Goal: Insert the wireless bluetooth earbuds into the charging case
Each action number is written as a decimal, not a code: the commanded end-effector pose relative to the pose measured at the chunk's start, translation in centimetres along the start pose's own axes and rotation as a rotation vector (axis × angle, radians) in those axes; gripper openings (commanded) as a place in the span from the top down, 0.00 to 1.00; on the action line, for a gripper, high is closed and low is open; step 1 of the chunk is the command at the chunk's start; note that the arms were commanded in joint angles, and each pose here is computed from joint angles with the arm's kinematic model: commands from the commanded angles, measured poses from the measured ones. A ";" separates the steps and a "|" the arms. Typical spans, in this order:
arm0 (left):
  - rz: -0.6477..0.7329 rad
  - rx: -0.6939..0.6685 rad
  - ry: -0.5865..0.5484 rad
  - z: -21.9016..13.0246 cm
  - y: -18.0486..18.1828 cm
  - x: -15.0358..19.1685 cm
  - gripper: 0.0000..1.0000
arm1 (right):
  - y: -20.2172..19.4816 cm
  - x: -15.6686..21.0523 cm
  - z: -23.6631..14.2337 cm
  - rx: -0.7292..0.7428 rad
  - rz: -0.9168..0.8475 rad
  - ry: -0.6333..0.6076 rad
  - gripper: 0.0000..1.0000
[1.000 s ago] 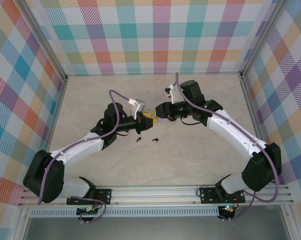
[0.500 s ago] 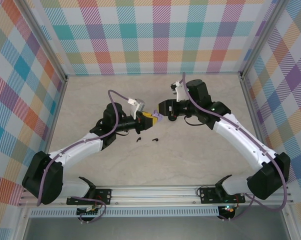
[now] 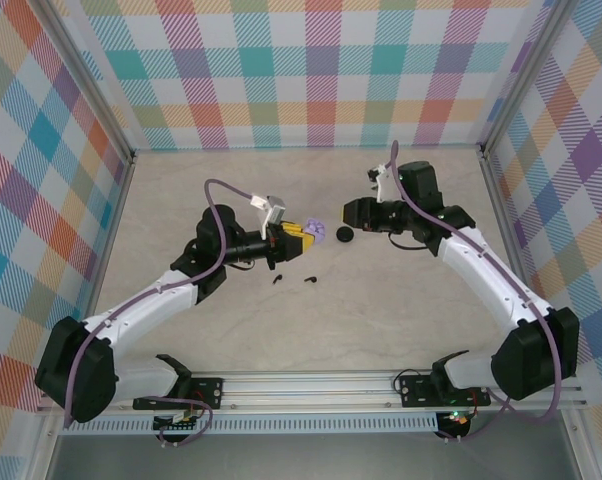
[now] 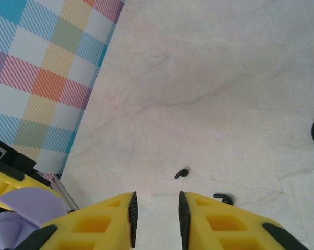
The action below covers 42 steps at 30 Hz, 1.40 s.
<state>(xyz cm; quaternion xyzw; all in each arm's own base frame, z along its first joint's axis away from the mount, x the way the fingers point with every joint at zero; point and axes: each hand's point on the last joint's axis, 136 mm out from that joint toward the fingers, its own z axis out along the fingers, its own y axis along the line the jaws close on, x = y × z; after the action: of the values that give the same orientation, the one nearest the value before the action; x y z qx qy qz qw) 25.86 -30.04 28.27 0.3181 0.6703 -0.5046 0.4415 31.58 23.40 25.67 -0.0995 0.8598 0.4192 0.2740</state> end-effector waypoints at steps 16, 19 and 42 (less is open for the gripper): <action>0.105 0.134 -0.082 -0.2 -4.4 -3.8 0.95 | 4.5 1.2 0.5 -0.338 -0.050 0.096 0.77; 0.102 0.130 -0.081 -0.2 -4.2 -3.7 0.95 | 4.9 1.5 0.4 -0.364 -0.047 0.112 0.76; -0.001 0.002 -0.032 1.4 -0.3 -1.6 0.96 | 6.8 1.6 -1.4 -0.406 -0.101 0.110 0.75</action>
<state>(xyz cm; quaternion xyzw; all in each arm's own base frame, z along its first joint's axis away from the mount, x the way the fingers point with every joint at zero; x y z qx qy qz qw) 25.99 -31.07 29.35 0.3191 0.6608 -0.5121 0.4464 28.30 26.53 27.58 -0.1843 0.7884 0.5507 0.2029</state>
